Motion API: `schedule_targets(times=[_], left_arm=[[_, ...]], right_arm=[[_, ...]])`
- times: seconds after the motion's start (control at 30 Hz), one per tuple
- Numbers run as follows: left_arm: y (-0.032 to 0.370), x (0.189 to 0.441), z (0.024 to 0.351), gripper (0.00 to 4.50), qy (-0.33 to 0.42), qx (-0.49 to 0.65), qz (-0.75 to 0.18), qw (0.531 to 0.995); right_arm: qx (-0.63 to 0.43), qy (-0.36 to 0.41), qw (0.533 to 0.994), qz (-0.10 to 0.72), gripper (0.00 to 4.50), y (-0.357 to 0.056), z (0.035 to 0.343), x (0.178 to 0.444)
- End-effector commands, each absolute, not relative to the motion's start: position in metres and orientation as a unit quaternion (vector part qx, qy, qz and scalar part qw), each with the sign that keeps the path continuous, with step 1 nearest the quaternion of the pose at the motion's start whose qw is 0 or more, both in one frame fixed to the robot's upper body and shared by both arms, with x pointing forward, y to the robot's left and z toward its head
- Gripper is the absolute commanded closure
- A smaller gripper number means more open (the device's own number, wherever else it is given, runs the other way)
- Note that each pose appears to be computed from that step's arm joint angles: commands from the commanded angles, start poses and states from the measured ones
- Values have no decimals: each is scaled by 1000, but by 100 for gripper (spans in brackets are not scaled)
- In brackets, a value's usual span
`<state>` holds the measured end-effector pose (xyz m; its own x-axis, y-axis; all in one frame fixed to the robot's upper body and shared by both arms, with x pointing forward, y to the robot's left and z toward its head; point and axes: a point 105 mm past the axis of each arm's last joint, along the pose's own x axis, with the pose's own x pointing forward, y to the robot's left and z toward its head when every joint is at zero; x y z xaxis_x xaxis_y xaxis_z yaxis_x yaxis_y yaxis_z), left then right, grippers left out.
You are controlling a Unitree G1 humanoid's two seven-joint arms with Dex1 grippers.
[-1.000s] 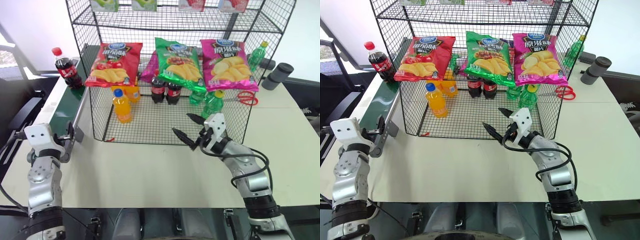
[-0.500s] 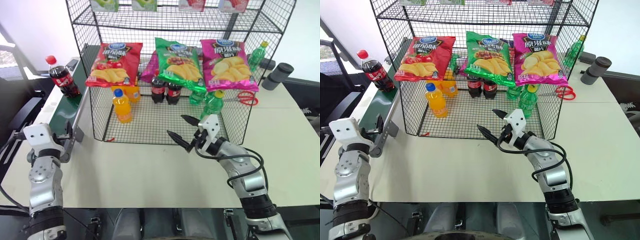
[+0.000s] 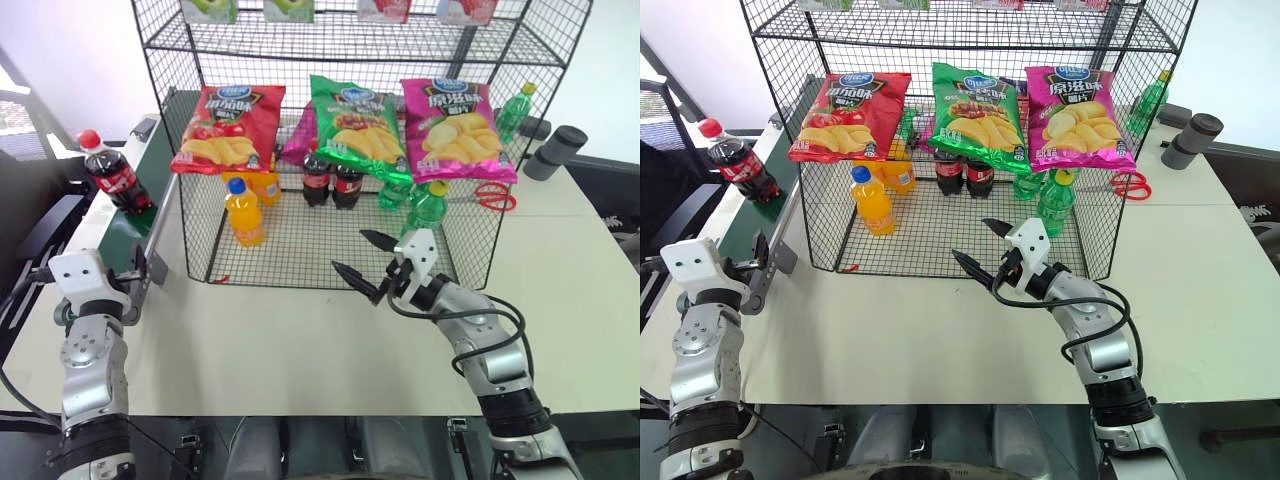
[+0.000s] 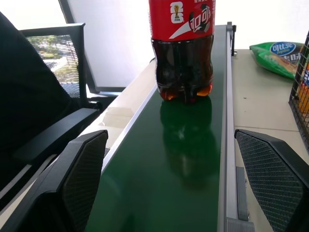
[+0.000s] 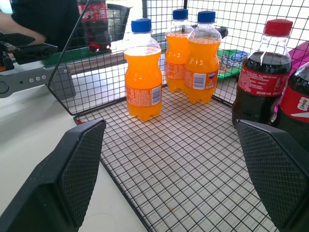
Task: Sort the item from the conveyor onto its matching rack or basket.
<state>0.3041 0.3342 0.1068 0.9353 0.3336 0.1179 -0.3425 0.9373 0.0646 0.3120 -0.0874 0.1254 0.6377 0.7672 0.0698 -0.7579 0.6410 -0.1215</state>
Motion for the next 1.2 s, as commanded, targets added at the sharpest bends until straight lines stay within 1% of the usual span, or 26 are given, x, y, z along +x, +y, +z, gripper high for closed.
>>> schedule_targets(times=[0.03,1.2], left_arm=[[334,305,121,0,-79,52,173,980],[348,300,131,0,-98,51,221,969]], right_arm=[[-45,-85,899,427,5,-83,138,310],[-45,-78,896,434,5,-80,133,308]])
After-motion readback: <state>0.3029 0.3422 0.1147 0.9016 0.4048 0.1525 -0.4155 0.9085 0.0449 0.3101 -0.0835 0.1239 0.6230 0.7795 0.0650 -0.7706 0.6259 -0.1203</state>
